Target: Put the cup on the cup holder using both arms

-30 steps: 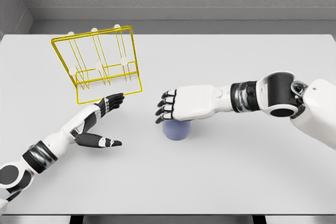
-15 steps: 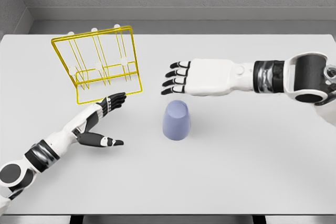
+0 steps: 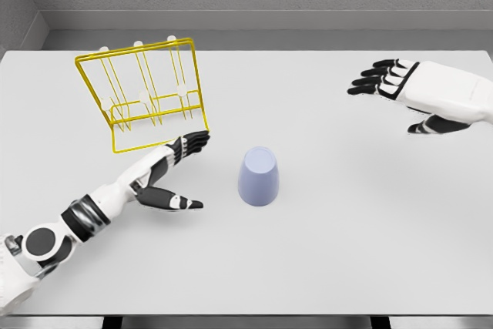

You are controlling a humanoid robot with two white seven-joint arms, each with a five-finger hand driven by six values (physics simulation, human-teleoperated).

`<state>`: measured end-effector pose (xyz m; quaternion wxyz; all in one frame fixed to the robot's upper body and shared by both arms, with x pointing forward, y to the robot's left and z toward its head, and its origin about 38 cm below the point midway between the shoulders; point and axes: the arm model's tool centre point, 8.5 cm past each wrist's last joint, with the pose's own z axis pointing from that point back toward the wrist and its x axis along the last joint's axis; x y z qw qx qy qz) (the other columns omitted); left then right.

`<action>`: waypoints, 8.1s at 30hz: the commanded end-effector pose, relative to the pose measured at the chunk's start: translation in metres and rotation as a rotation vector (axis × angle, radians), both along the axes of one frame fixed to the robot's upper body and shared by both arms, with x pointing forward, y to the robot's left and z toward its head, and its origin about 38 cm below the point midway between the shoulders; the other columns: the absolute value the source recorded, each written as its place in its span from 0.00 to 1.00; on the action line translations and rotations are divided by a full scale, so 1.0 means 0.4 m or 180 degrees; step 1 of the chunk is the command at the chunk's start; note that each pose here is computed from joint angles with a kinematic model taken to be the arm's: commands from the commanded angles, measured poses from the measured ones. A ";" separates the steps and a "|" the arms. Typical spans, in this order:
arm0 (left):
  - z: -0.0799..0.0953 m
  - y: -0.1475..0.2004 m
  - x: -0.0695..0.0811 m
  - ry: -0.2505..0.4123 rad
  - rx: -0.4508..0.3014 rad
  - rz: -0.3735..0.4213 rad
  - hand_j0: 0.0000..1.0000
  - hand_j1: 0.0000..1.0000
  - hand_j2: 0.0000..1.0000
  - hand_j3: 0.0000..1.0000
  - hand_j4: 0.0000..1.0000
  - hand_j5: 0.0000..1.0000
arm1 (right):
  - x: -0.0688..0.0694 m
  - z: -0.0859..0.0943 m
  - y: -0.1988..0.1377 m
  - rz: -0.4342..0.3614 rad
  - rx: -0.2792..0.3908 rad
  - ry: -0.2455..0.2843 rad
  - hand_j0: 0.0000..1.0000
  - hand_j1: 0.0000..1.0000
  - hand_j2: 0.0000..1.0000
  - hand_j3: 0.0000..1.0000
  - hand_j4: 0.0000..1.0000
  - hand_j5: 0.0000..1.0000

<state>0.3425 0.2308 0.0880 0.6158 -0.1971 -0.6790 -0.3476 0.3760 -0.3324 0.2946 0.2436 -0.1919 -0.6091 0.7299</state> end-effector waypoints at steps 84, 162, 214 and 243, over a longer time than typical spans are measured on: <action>-0.023 -0.254 0.048 0.0221 -0.0116 -0.0311 0.86 0.86 0.86 0.86 0.86 0.86 | -0.013 -0.025 -0.019 -0.0132 0.0332 0.0021 1.00 1.00 1.00 1.00 1.00 1.00; 0.242 -0.141 0.118 -0.0549 -0.0540 -0.0154 0.64 0.64 0.64 0.64 0.64 0.64 | -0.014 -0.026 -0.019 -0.0133 0.0332 0.0026 1.00 1.00 1.00 1.00 1.00 1.00; 0.382 0.008 0.204 -0.0820 -0.0559 0.0210 0.64 0.64 0.64 0.64 0.64 0.64 | -0.015 -0.022 -0.028 -0.0163 0.0336 0.0011 1.00 1.00 1.00 1.00 1.00 1.00; 0.384 0.041 0.272 -0.0842 -0.0497 0.0443 0.64 0.64 0.64 0.64 0.64 0.64 | -0.015 -0.022 -0.027 -0.0159 0.0335 0.0008 1.00 1.00 1.00 1.00 1.00 1.00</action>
